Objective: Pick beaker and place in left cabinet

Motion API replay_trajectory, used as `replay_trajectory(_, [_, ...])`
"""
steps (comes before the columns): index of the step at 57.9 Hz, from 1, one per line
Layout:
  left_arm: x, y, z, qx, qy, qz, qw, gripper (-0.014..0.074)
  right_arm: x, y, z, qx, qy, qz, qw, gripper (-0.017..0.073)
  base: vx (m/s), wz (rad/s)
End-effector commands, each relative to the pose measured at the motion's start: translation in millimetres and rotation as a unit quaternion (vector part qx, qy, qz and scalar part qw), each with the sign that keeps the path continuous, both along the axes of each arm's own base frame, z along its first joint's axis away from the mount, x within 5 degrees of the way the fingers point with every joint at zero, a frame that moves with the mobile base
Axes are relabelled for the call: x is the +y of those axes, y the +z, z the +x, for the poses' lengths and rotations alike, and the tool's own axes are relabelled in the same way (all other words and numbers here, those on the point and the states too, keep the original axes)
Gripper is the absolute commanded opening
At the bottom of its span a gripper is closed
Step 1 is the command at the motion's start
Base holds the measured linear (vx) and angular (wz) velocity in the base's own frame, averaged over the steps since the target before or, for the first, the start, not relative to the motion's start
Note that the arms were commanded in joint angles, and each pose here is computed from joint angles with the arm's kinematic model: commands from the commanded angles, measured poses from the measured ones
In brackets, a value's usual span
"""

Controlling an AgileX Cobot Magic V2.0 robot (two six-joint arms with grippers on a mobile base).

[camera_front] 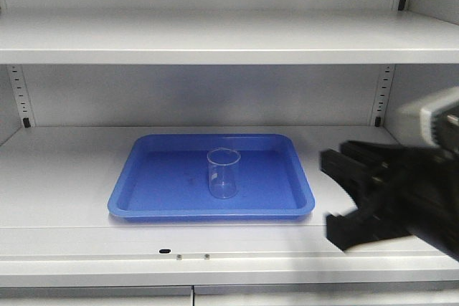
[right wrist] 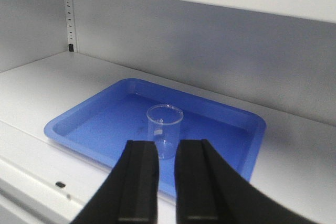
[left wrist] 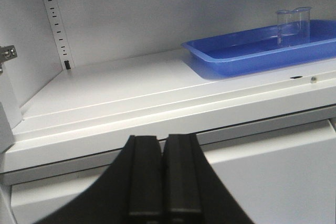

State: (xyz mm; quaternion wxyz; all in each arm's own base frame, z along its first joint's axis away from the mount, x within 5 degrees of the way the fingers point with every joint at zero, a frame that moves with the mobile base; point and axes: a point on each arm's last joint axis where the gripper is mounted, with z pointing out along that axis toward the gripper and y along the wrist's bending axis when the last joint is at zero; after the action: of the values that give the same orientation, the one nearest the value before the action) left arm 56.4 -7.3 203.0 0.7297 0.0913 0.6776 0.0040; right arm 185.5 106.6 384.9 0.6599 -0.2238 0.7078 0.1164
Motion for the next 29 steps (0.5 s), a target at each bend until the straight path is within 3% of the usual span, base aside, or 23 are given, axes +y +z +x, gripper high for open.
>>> replay_trajectory(1, [-0.1, 2.5, -1.5, -0.038, -0.002, -0.008, 0.999, 0.0001, -8.3, 12.1, -17.7, -0.042, 0.014, 0.018, 0.999, 0.0181, 0.00, 0.00])
replay_trajectory(20, [-0.1, 2.5, -1.5, -0.038, -0.002, -0.008, 0.999, 0.0001, -20.8, 4.6, -35.6, -0.044, 0.007, 0.020, 0.999, 0.0183, 0.00, 0.00])
replay_trajectory(29, [-0.1, 2.5, -1.5, -0.038, -0.002, -0.008, 0.999, 0.0001, -23.1, 2.6, -34.6, -0.039, -0.006, 0.005, 0.999, 0.0183, 0.00, 0.00])
